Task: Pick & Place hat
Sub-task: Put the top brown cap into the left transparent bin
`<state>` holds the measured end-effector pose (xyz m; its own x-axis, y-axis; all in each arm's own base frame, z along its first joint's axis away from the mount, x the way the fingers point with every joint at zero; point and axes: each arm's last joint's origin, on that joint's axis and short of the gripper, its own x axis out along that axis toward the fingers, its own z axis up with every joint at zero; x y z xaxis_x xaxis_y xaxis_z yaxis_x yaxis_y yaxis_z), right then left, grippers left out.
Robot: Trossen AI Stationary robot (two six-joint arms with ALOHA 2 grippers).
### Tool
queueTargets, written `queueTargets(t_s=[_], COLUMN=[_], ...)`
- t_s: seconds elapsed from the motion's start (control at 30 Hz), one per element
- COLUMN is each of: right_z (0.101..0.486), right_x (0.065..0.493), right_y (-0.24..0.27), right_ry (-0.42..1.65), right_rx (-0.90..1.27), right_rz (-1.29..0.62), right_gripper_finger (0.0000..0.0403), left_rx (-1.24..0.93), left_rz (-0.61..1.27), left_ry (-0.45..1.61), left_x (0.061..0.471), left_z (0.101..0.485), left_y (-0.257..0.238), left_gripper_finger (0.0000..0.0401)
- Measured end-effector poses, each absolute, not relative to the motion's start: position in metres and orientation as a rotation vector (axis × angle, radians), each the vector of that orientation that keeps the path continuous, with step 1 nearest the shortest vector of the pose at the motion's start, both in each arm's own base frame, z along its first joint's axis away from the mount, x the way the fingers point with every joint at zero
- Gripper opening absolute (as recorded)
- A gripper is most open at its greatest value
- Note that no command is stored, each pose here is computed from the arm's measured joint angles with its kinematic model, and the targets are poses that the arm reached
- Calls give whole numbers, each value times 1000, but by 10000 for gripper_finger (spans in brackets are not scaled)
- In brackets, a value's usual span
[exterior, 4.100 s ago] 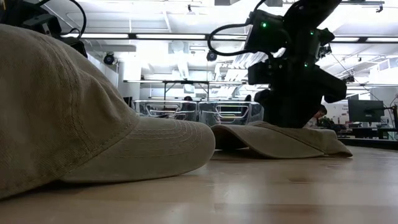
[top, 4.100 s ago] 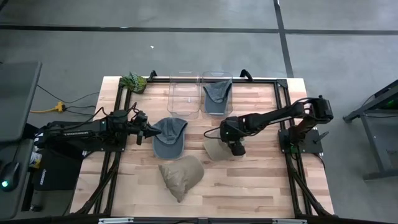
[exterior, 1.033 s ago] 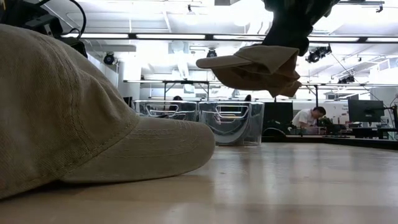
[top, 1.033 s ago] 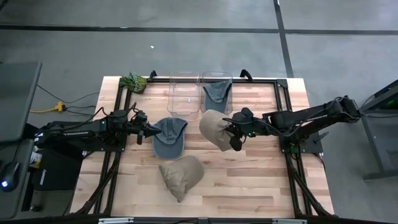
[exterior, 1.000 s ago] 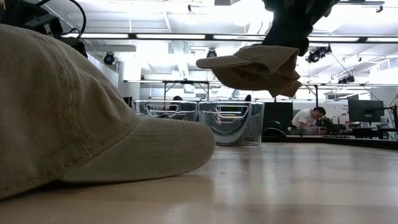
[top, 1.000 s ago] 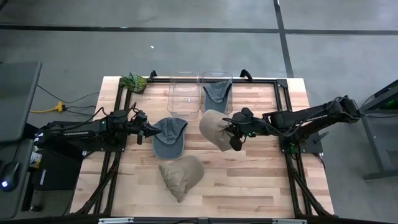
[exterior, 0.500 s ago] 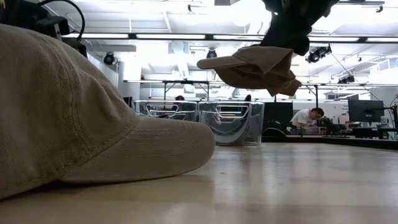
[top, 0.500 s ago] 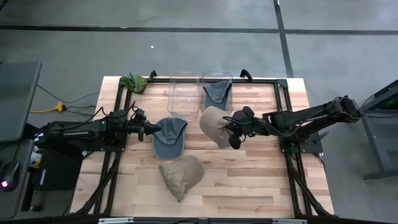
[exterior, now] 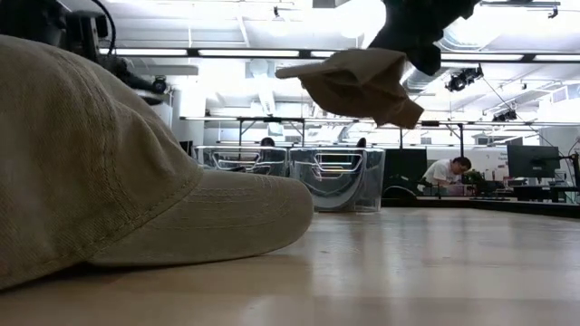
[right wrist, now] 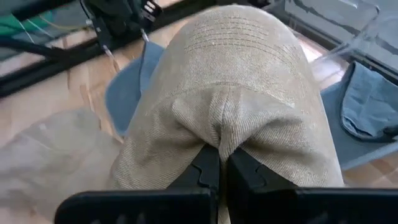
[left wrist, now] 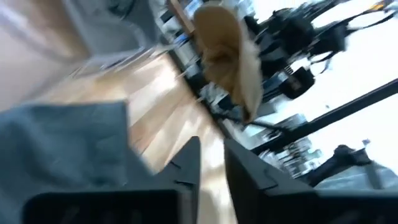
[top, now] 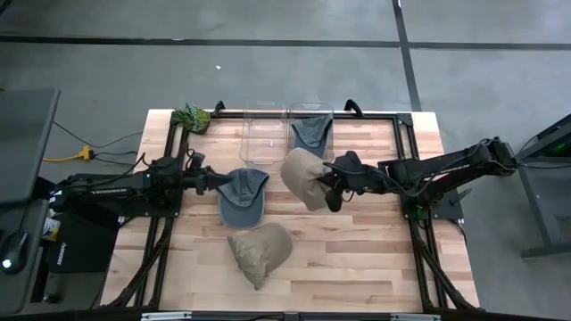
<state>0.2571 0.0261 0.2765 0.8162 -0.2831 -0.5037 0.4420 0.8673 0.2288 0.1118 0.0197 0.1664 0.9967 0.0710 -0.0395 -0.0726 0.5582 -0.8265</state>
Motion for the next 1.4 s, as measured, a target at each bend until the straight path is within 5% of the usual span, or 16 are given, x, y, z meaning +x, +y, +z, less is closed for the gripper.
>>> queueTargets(t_s=[0.23, 0.4, 0.83, 1.4], right_z=[292, 304, 338, 327], right_x=[266, 271, 275, 275], right_y=[25, 20, 10, -1], right_ry=[318, 198, -137, -61], right_rx=[445, 527, 665, 590], right_rz=[-294, -221, -78, -241], right_gripper_finger=[0, 0, 0, 0], left_rx=[-1017, -1011, -1022, -1022], left_rz=[53, 50, 1, -122], left_ry=[-115, -183, -306, -234], left_x=[111, 111, 127, 211], left_z=[179, 195, 208, 273], left_y=[20, 21, 25, 39], left_gripper_finger=[170, 212, 218, 218])
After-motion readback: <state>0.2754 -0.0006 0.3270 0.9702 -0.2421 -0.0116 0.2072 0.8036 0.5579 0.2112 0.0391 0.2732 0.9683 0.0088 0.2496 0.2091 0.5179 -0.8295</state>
